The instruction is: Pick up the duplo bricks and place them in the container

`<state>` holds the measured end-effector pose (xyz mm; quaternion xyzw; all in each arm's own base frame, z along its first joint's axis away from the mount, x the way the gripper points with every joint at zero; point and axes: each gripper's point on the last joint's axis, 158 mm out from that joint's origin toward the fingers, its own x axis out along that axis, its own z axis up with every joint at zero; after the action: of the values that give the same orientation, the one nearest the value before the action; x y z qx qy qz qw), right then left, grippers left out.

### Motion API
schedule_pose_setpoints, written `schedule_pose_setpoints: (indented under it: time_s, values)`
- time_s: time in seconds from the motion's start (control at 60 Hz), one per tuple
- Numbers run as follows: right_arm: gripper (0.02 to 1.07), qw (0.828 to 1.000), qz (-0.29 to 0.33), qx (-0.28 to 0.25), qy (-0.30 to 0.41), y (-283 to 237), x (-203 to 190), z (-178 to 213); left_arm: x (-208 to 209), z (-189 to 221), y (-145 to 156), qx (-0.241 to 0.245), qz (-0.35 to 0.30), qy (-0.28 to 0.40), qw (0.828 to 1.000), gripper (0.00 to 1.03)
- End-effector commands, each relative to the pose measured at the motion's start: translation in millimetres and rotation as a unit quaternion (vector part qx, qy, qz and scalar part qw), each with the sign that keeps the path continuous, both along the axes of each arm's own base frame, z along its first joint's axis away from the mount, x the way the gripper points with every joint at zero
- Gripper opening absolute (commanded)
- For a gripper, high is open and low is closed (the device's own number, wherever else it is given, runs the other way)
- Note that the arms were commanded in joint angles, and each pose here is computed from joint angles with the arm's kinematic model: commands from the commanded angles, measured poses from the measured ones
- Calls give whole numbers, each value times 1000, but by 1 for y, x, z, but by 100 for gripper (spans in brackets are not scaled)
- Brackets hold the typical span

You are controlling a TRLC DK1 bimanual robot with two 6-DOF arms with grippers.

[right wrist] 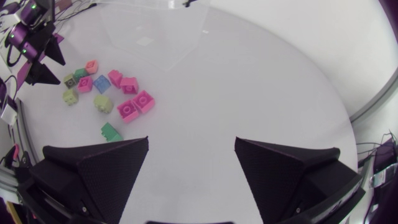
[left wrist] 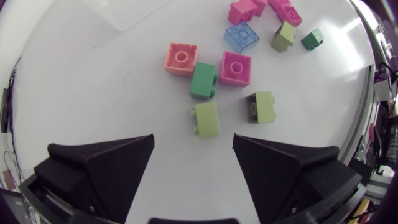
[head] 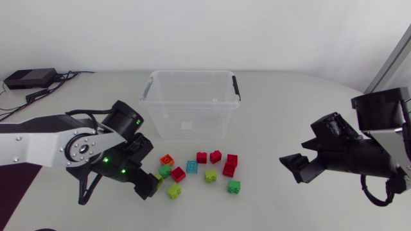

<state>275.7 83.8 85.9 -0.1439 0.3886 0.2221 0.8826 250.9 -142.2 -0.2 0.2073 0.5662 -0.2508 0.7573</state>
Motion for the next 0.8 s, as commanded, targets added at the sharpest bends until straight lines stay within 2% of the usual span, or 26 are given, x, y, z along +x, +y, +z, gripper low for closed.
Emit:
schedule_pose_setpoints:
  time_s: [0.0,0.05,0.083,0.217,0.317,0.383,0.5,0.55,0.667,0.783]
  values:
    - [102,999,45,0,9,14,-8,-4,3,-2,-11,0,-9,10,1000,82]
    - [102,998,56,9,12,19,-12,-7,2,-4,-14,1,-13,13,1000,82]
    - [101,998,62,10,12,20,-13,-9,2,-7,-17,3,-13,17,1000,77]
    - [99,995,95,7,16,37,-22,-12,5,-19,-20,8,-9,28,1000,69]
    - [98,992,128,0,24,49,-32,-17,11,-26,-24,6,0,30,1000,58]
    - [93,988,151,-7,31,56,-37,-24,11,-35,-25,10,2,37,999,47]
    - [92,981,189,-12,44,69,-46,-36,6,-47,-29,16,-5,47,999,34]
    - [84,977,209,-13,44,76,-50,-39,3,-49,-29,18,-5,51,998,26]
    - [69,970,236,-14,51,90,-55,-46,1,-41,-29,14,-14,42,999,25]
    - [67,962,263,-25,64,100,-59,-60,3,-21,-30,1,-26,16,1000,25]
